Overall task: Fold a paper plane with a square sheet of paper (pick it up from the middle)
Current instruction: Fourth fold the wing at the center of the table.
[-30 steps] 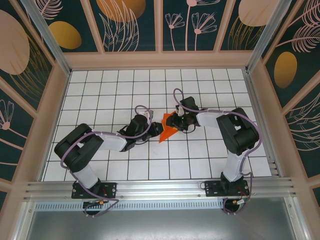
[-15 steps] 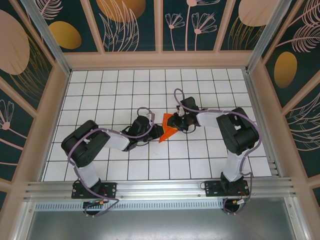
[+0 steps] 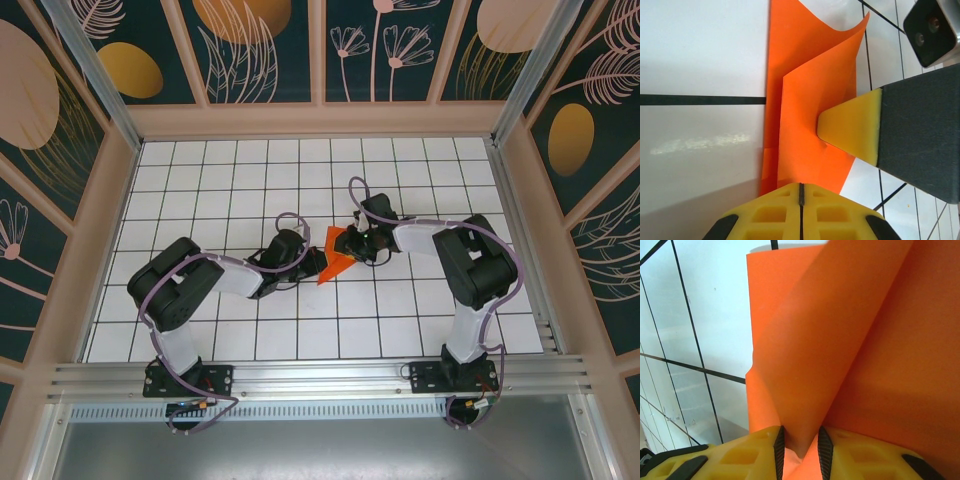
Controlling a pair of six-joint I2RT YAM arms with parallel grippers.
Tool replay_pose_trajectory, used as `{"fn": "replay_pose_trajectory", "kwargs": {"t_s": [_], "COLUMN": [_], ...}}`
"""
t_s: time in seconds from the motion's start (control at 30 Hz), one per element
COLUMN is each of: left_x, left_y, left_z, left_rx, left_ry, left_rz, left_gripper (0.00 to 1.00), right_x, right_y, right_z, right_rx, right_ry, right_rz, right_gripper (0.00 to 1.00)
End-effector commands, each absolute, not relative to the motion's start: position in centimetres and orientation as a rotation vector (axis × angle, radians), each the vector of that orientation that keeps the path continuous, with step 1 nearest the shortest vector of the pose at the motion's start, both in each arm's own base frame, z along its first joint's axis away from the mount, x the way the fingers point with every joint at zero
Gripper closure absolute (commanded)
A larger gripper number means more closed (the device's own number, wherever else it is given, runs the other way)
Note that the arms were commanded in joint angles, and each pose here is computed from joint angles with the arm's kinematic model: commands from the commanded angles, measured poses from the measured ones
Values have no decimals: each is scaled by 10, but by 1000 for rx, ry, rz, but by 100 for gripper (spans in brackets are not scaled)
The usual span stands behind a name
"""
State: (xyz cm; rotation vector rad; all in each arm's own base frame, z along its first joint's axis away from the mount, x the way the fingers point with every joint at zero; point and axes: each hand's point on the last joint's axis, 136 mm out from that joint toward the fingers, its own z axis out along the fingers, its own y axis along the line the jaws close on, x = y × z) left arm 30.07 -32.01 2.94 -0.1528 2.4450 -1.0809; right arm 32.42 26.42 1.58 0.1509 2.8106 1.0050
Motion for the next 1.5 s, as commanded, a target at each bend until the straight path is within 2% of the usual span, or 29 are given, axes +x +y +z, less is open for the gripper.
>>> {"fn": "replay_pose_trajectory", "kwargs": {"t_s": [0.0, 0.53, 0.97, 1.47], "left_x": [306, 306, 308, 291], "left_y": [-313, -311, -320, -338], "left_z": [17, 15, 66, 49], "left_rx": [-200, -201, -161, -109], "left_ry": [2482, 2500, 2368, 2439], "left_rz": [-1004, -987, -1125, -1279], "left_gripper": [92, 92, 88, 88], "right_x": [283, 281, 279, 280], "right_y": [207, 208, 206, 206], "right_z": [-64, -72, -76, -77], "right_rx": [343, 350, 340, 353], "right_ry": [3070, 3099, 3116, 3126], "right_rz": [562, 509, 470, 455], "right_gripper": [70, 71, 71, 71]}}
